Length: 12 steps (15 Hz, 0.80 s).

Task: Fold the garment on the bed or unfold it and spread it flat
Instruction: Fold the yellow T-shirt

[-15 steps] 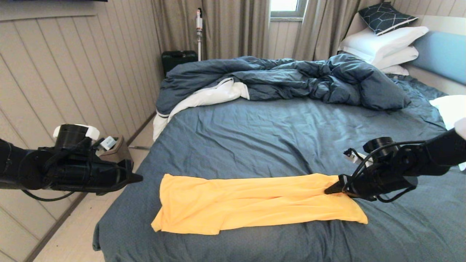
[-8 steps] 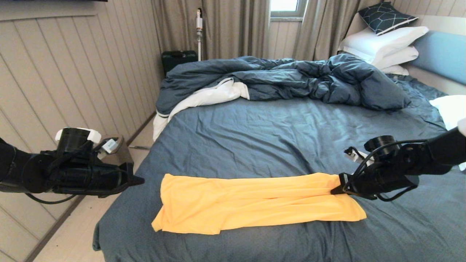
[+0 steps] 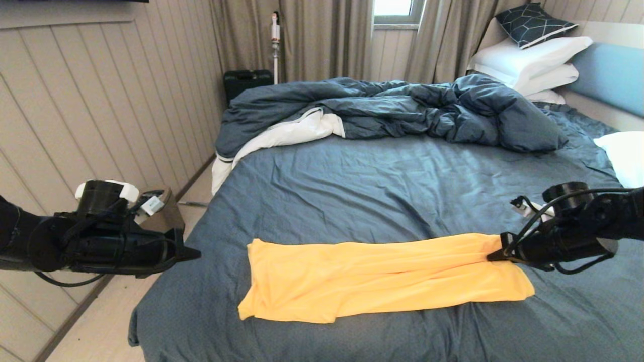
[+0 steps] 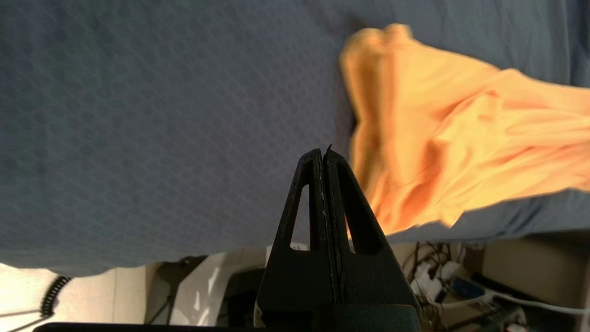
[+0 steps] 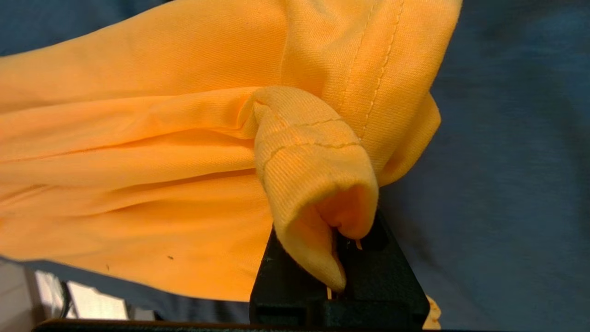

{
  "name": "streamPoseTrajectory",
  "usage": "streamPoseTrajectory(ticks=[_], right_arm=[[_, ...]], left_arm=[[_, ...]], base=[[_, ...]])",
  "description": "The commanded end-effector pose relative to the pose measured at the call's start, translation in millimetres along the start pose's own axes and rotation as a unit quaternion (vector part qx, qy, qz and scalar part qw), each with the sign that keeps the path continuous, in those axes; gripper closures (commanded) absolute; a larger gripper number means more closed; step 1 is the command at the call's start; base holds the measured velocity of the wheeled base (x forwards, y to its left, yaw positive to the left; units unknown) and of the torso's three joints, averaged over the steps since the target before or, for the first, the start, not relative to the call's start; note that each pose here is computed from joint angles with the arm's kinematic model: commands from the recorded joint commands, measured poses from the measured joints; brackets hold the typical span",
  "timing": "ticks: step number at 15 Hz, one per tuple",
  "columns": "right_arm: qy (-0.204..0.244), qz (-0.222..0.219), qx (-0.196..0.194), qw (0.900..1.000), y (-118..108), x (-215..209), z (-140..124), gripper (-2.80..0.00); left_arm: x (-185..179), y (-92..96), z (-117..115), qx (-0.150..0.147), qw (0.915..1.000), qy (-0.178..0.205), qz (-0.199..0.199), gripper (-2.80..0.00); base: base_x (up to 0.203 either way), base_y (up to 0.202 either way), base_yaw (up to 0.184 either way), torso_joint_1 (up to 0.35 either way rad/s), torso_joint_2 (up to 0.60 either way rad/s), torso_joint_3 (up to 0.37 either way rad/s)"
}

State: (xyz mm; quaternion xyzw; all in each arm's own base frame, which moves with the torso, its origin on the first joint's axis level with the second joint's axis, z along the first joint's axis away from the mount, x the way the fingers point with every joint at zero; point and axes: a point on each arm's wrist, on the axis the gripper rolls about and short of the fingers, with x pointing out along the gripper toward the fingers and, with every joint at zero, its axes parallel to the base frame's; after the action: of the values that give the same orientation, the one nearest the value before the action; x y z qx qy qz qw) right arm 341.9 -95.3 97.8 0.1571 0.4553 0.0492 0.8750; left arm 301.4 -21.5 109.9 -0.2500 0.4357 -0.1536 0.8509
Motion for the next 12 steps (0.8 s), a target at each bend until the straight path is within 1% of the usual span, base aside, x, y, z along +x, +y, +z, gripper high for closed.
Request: streamPoseTrajectory(ticks=[1,4,8,10,12], right_arm=[[-0.012,-0.015,0.010,1.000,-19.1,-8.4,1.8,0.00],[-0.030,-0.047,0.027,0.998,-58.9,-20.7,3.2,0.00],[-0.057,-0.095,0.053,0.992,-122.1,-39.3,9.5,0.00],[-0.060,-0.116,0.055,0.990,-147.0,-59.8,11.6,0.00],[-0.066,-0.131,0.056,0.988,-160.4,-79.6,17.2,0.00]], left_arm=[[-0.8,-0.2,-0.9,-0.001,1.0000,0.001,-0.004,0.00],[-1.4,-0.6,-2.2,-0.001,1.0000,0.001,-0.005,0.00],[-1.7,-0.6,-4.1,-0.001,1.0000,0.002,-0.005,0.00],[-1.6,-0.7,-5.1,0.001,1.0000,0.001,-0.007,0.00],[-1.2,-0.8,-5.8,0.002,1.0000,0.000,-0.008,0.00]], base=[[0.000,0.000,0.000,0.000,0.00,0.000],[0.000,0.000,0.000,0.000,0.00,0.000],[0.000,0.000,0.000,0.000,0.00,0.000],[0.000,0.000,0.000,0.000,0.00,0.000],[0.000,0.000,0.000,0.000,0.00,0.000]])
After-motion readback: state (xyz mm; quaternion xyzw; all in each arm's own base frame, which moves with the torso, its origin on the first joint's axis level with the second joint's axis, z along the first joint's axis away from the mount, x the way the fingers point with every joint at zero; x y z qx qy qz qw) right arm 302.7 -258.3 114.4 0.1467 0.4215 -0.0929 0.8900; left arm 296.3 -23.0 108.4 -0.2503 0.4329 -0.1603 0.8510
